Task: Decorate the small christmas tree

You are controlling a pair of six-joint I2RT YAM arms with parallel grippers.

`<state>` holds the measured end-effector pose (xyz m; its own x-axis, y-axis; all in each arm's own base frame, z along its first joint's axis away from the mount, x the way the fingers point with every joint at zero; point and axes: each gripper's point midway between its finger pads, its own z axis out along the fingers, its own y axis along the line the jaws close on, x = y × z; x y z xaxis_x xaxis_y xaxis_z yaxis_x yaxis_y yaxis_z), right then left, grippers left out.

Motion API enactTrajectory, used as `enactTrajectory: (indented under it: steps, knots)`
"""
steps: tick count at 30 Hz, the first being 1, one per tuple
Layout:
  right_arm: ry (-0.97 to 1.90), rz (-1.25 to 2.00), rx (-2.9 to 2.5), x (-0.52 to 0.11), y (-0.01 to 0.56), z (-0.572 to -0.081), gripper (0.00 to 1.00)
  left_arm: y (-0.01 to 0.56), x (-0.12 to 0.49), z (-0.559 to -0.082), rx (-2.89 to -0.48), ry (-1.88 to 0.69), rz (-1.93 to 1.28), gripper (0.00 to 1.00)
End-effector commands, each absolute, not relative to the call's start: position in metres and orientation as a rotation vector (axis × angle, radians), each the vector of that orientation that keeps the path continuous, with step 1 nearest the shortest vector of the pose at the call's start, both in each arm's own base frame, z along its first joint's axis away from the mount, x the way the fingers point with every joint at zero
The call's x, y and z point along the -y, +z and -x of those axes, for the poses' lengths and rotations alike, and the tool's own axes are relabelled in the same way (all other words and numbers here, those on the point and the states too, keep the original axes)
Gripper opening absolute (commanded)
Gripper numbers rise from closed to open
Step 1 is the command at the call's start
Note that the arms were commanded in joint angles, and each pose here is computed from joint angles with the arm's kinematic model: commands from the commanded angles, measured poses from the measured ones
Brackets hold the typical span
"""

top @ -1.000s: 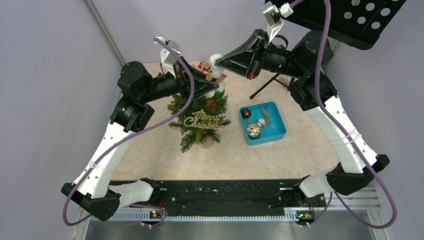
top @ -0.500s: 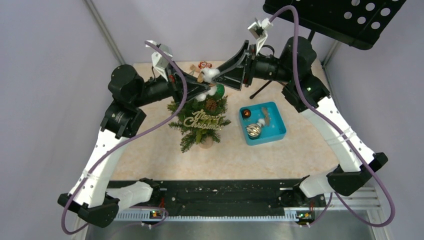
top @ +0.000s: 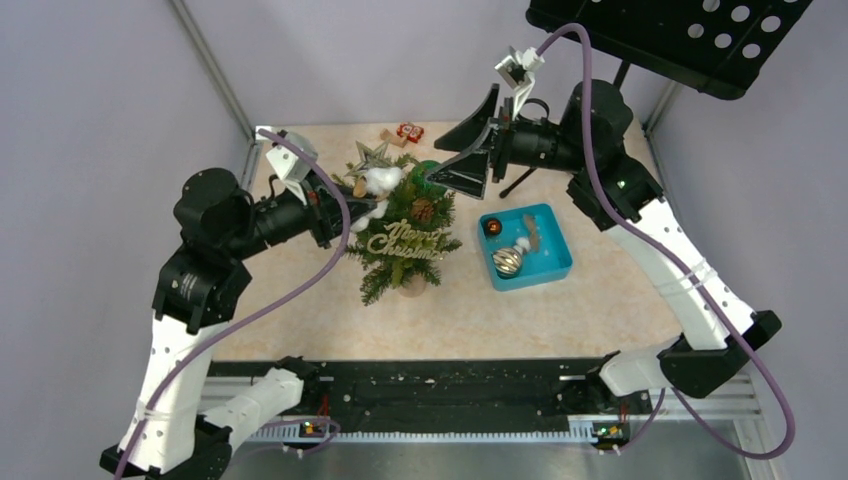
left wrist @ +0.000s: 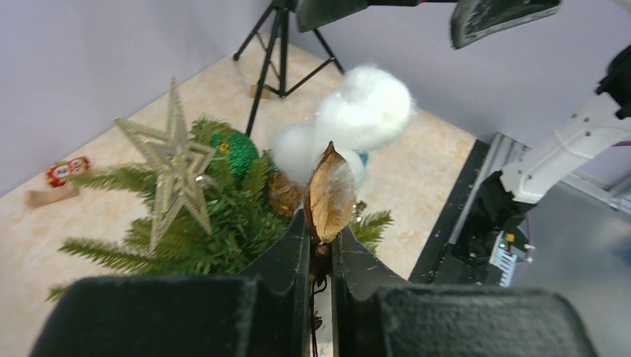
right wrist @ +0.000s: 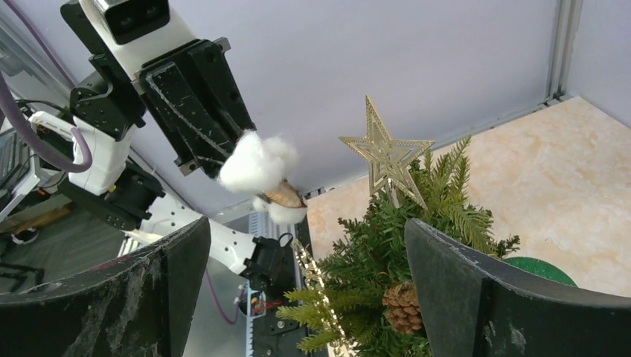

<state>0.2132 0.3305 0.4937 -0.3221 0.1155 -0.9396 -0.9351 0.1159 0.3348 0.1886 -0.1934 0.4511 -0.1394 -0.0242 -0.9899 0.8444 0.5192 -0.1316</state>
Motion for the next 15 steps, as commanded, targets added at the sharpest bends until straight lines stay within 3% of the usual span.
enactTrajectory:
  steps: [1, 15]
  knots:
    - [1.37, 0.868, -1.381, -0.328, 0.505, -0.207, 0.99, 0.448, 0.179, -0.206, -1.561, -0.775, -0.676, 0.0]
    - [1.336, 0.804, -1.388, -0.32, 0.502, -0.209, 0.98, 0.399, 0.194, -0.224, -1.64, -0.863, -0.747, 0.0]
